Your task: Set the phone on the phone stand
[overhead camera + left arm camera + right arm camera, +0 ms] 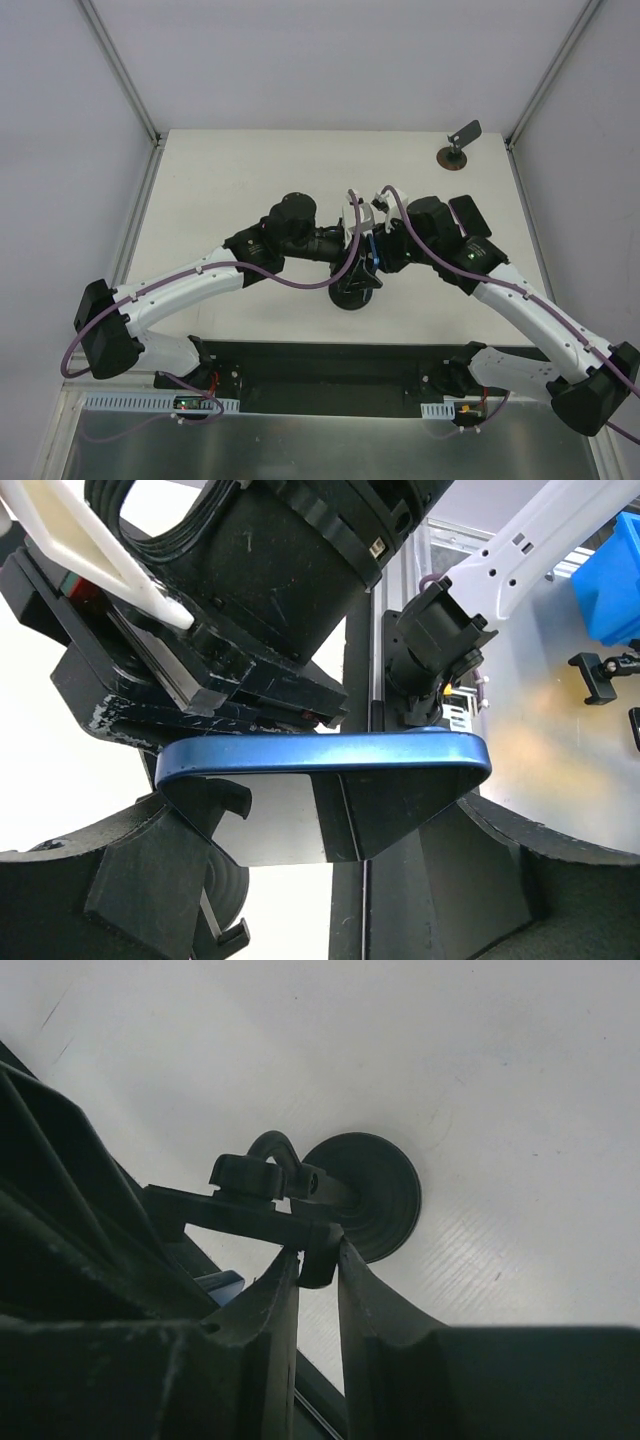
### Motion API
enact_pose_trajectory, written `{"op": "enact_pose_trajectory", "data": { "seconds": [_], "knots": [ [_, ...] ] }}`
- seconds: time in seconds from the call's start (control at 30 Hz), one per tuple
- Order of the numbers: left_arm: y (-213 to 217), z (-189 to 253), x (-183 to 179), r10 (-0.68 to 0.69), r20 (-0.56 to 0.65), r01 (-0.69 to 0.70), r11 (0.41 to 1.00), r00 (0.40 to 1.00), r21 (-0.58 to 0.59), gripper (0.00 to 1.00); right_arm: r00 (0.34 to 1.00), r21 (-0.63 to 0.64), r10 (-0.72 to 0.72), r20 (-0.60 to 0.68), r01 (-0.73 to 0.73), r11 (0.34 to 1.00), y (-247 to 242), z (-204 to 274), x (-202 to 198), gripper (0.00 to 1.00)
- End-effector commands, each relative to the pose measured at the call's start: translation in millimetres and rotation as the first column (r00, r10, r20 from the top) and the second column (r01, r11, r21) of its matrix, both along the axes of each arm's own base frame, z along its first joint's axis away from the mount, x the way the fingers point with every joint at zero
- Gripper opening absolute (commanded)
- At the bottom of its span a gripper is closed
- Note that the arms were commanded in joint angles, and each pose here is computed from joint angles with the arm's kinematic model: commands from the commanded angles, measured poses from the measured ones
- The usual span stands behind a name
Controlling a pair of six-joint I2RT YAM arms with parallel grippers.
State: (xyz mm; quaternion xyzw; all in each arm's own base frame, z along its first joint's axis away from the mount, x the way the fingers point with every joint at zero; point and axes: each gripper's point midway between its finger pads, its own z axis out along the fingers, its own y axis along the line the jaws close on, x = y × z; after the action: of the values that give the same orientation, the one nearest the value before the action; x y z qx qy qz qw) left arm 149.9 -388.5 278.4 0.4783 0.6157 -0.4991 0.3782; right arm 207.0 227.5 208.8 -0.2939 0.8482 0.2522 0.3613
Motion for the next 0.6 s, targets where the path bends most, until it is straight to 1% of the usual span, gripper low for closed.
{"op": "enact_pose_trajectory", "data": {
  "seconds": [0.0,0.1,0.2,0.23,0.27,0.43,0.47,0.53,0.57],
  "knots": [
    [-1.8,33.6,17.7,0.077,0.063,-0.072,0.994,0.995,-0.084,0.00,0.998,0.083,0.063,0.013,-0.064,0.995,14.9,23.4,-3.0,0.01],
    [0.9,29.1,25.6,0.130,0.063,-0.125,0.989,0.990,-0.073,0.00,0.998,0.089,0.059,0.002,-0.059,0.994,15.7,23.2,-2.5,0.01],
    [5.1,27.4,34.3,0.203,0.038,-0.200,0.977,0.978,-0.069,0.00,0.999,0.098,0.037,-0.011,-0.036,0.995,15.2,23.4,-0.6,0.01],
    [7.1,22.7,41.3,0.253,0.036,-0.250,0.966,0.967,-0.065,0.00,0.999,0.100,0.031,-0.015,-0.029,0.995,15.2,22.6,-0.3,0.01],
    [7.6,23.3,39.8,0.270,0.036,-0.267,0.961,0.962,-0.067,0.00,1.000,0.111,0.015,-0.027,-0.012,0.994,16.0,23.7,-0.4,0.01],
    [11.1,7.5,49.3,0.354,0.071,-0.353,0.935,0.932,-0.036,0.00,0.999,0.142,-0.012,-0.047,0.018,0.990,19.0,23.0,1.5,0.01],
    [14.7,8.1,55.6,0.397,0.079,-0.396,0.918,0.914,-0.037,0.00,0.999,0.140,-0.015,-0.051,0.022,0.990,19.2,21.8,1.4,0.01],
    [20.3,3.3,60.3,0.440,0.088,-0.439,0.898,0.893,-0.033,0.00,0.998,0.136,-0.037,-0.055,0.044,0.990,16.7,20.2,3.0,0.01],
    [23.7,10.3,62.1,0.463,0.091,-0.459,0.886,0.882,-0.059,0.00,0.998,0.136,-0.042,-0.055,0.049,0.990,16.4,19.7,3.7,0.00]
  ]
}}
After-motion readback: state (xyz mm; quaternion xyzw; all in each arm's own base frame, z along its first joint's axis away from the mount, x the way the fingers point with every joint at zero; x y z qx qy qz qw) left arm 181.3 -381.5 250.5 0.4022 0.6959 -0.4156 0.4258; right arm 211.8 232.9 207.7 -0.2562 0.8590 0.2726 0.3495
